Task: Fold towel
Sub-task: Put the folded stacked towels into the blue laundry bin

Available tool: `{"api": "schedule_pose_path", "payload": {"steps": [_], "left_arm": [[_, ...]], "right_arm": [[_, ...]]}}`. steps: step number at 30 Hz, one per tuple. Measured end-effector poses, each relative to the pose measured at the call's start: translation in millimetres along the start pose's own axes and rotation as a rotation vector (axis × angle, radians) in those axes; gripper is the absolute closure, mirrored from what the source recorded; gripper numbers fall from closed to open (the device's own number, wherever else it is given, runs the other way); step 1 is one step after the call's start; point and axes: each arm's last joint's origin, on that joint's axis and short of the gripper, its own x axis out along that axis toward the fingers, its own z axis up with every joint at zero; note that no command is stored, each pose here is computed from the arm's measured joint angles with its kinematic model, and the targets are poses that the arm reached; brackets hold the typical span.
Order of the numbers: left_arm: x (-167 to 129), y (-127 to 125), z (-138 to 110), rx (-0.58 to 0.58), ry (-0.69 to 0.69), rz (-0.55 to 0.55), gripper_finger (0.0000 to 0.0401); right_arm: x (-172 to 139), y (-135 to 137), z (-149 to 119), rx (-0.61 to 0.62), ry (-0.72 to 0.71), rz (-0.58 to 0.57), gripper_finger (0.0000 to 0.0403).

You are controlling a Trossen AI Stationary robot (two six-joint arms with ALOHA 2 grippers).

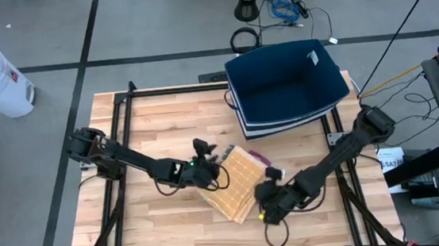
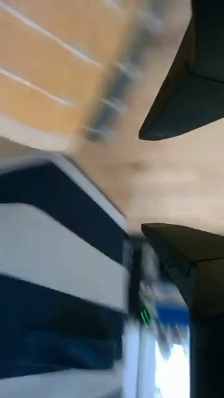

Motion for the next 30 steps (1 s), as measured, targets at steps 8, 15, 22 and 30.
{"api": "schedule_pose_path", "payload": {"steps": [8, 15, 22, 30], "left_arm": [[-2, 0, 13, -0.294, -0.286, -0.457, 0.0165], [2, -1, 11, -0.397, -0.276, -0.547, 0.0165], [15, -11, 2, -0.458, -0.205, -0.696, 0.0165], [30, -33, -5, -0.464, -0.129, -0.754, 0.0165]], "right_arm": [[-22, -27, -12, -0.008, 0.030, -0.308, 0.0269], [0, -50, -7, -0.031, 0.050, -0.428, 0.0269], [0, -57, -1, 0.001, -0.021, -0.498, 0.0269], [-10, -48, 7, -0.035, -0.184, -0.589, 0.0269]]}}
